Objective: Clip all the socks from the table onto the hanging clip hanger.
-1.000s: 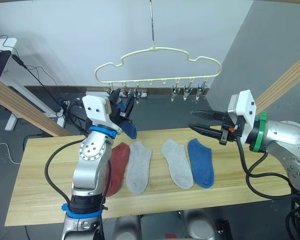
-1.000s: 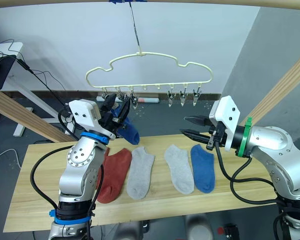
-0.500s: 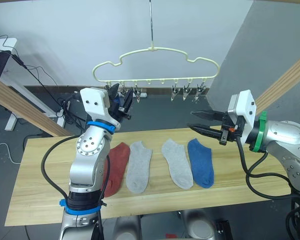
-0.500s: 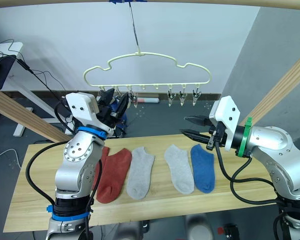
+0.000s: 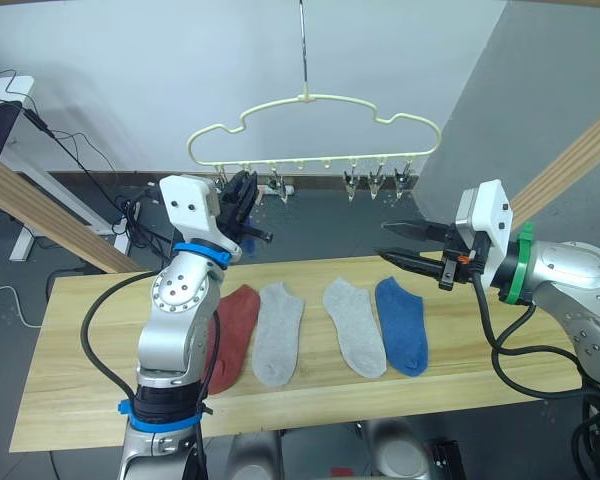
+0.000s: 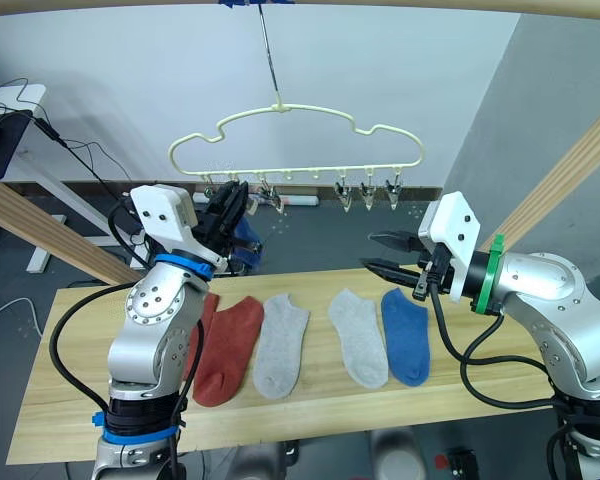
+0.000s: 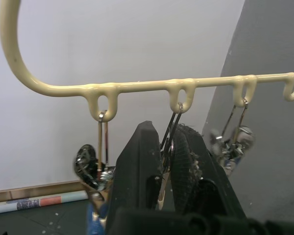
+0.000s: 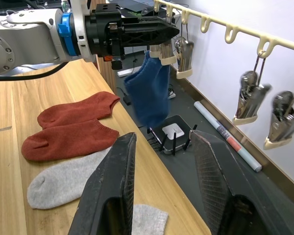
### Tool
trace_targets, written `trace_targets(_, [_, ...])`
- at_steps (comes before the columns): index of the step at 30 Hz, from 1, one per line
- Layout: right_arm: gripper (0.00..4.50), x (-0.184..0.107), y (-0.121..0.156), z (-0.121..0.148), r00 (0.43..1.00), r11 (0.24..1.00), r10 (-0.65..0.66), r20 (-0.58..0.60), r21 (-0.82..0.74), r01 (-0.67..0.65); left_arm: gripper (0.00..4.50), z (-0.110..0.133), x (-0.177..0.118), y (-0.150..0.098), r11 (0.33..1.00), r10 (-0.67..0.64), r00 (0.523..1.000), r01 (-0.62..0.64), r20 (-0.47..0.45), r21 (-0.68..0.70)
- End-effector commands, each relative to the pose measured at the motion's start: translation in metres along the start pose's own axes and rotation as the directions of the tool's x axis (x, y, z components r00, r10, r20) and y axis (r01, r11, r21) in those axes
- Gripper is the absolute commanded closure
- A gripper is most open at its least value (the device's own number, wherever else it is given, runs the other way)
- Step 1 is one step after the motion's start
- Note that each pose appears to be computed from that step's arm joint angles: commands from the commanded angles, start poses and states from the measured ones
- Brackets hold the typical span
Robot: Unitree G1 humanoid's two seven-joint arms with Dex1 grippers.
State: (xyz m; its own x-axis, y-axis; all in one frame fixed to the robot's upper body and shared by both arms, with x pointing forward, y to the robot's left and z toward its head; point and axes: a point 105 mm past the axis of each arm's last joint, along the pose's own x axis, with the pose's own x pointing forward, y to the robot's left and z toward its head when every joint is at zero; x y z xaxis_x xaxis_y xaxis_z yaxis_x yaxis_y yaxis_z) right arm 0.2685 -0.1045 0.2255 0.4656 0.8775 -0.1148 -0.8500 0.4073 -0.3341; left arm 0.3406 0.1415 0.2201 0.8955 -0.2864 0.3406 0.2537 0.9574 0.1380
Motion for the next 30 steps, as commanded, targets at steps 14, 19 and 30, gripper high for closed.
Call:
trace_targets(14, [0.0, -0.002, 0.004, -0.093, 0.891, 0.913, -0.381, -0.245, 0.054, 0.405, 4.46, 0.018, -0.006, -0.004, 0.999, -0.049, 0.998, 0.049, 0.049, 0.013])
trace_targets(19, [0.0, 0.0, 0.007, -0.129, 0.799, 0.833, -0.509, -0.319, 0.051, 0.551, 4.46, 0.02, -0.006, -0.004, 0.998, -0.065, 0.997, 0.065, 0.048, -0.002])
trace_targets(30, [0.0, 0.009, 0.027, -0.209, 0.716, 0.76, -0.511, -0.475, 0.139, 0.635, 4.46, 0.026, -0.003, -0.007, 0.99, -0.131, 0.99, 0.133, 0.045, -0.046])
